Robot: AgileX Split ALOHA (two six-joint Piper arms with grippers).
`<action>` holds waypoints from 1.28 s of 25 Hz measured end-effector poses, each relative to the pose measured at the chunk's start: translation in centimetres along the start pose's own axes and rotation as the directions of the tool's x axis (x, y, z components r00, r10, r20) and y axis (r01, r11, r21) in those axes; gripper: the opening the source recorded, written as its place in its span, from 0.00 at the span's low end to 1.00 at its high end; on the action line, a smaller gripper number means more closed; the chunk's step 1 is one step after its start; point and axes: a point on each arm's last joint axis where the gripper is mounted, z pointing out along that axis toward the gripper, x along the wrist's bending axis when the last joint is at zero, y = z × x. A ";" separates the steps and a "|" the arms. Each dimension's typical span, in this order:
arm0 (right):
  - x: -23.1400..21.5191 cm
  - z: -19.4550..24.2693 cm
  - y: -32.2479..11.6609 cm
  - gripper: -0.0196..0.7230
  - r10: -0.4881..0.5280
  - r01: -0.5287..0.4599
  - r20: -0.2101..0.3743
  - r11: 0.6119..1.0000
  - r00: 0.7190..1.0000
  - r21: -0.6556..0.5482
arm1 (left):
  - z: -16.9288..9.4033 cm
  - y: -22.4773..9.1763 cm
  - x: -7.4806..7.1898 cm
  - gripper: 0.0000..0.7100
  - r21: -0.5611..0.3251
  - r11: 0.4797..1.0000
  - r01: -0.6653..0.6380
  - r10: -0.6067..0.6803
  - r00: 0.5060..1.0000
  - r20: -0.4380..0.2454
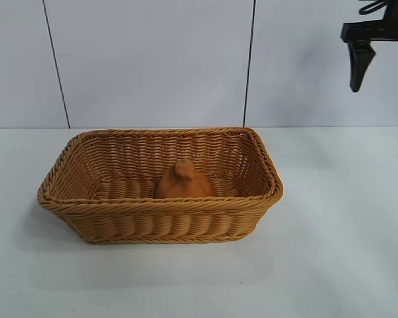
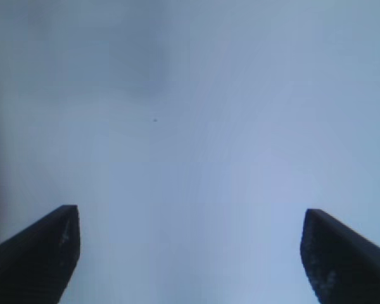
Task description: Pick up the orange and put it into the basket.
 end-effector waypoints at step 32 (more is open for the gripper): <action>-1.7 -9.6 -36.9 0.90 -0.040 0.025 -0.021 0.875 0.999 -0.484 | 0.0 0.0 0.0 0.98 -0.001 1.000 0.000 0.000 1.000 0.000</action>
